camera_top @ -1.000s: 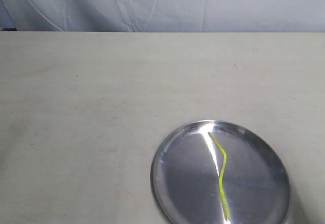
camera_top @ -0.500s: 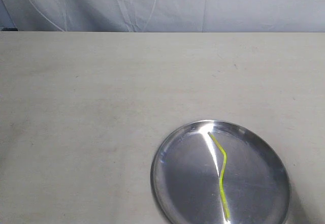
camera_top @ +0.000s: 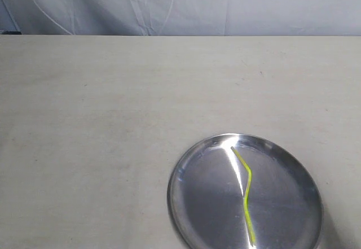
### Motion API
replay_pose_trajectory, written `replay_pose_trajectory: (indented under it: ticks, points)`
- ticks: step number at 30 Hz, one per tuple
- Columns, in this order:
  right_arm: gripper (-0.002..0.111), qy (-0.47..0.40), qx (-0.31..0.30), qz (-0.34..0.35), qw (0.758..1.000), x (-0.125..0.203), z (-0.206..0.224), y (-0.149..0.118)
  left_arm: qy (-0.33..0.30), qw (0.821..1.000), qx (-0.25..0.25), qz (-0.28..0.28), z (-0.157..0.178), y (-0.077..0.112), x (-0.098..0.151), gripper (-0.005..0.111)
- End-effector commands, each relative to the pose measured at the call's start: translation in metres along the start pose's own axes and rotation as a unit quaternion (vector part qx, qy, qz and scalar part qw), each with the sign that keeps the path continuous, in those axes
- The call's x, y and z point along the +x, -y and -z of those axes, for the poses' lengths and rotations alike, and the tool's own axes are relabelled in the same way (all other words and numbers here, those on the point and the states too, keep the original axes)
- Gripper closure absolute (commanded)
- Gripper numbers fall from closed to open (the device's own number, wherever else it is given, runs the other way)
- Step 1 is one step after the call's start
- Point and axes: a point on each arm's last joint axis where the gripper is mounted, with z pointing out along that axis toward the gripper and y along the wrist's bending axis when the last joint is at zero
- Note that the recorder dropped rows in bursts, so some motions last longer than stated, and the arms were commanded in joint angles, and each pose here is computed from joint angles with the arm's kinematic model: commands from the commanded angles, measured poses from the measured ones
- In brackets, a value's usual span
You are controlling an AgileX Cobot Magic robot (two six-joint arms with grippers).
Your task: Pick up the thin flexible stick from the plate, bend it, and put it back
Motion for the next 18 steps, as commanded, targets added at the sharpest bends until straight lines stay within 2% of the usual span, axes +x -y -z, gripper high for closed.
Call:
replay_pose_trajectory:
  ticks: [1,9,11,18]
  points:
    - [0.108,0.009,0.002,0.0,1.0,0.0,0.0,0.0,0.021,0.996,-0.07,0.056,0.002,-0.009,0.045,0.107]
    - [0.108,0.009,0.002,0.0,1.0,0.0,0.0,0.0,0.001,0.991,-0.087,0.102,0.005,-0.008,0.109,0.107]
    - [0.108,0.009,0.002,0.0,1.0,0.0,0.0,0.0,0.001,0.99,-0.087,0.107,0.005,-0.008,0.116,0.107]
    - [0.108,0.009,0.002,0.0,1.0,0.0,0.0,0.0,-0.005,0.991,-0.086,0.106,0.006,-0.007,0.118,0.107]
